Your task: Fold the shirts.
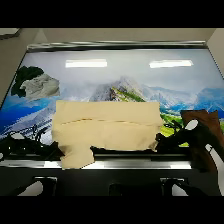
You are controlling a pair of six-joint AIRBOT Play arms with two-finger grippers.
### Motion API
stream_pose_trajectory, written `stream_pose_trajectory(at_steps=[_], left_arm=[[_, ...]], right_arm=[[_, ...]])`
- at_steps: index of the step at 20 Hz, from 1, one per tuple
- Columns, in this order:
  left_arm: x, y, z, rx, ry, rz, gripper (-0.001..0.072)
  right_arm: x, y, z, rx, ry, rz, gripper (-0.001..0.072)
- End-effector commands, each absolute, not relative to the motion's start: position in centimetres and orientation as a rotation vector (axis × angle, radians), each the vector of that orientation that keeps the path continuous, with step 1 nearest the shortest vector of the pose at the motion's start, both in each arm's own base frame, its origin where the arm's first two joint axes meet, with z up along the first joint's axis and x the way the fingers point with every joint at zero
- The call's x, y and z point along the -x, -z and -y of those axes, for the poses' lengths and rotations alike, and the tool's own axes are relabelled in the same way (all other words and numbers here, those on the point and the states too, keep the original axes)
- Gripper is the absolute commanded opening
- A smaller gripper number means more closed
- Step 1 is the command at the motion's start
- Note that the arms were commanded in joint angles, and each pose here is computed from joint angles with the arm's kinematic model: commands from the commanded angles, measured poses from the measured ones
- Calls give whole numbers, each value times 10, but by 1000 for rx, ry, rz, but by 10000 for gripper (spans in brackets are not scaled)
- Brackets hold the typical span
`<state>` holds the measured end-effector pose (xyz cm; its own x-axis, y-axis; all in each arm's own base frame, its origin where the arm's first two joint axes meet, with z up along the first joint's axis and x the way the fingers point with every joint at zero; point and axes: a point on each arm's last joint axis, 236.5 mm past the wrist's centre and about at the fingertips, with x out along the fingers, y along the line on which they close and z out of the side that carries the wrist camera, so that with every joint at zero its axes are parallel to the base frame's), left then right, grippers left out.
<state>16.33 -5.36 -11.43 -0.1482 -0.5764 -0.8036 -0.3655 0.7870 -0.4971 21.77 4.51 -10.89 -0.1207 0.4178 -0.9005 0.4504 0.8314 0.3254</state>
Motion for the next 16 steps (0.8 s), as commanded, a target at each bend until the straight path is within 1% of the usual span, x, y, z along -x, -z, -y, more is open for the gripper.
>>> stream_pose_trajectory(at_steps=[1, 3, 6, 8, 10, 12, 16], left_arm=[[-184, 107, 44, 688, 213, -1685, 31], [-215, 82, 31, 621, 207, -1562, 30], [-259, 18, 19, 533, 217, -1345, 27], [-282, -17, 14, 526, 195, -1251, 26], [-308, -37, 10, 485, 195, -1180, 26], [-341, -42, 10, 455, 202, -1136, 26], [-408, -17, 29, 424, 272, -1199, 28]], right_arm=[[-227, 109, -42, -656, 24, -1700, 37], [-244, 95, -36, -609, -7, -1665, 36], [-283, 56, -30, -565, -51, -1571, 34], [-318, 24, -23, -538, -64, -1462, 34], [-360, -3, -11, -520, -43, -1305, 33], [-393, -10, -5, -542, -15, -1223, 33], [-437, 24, -38, -487, -57, -1211, 34]])
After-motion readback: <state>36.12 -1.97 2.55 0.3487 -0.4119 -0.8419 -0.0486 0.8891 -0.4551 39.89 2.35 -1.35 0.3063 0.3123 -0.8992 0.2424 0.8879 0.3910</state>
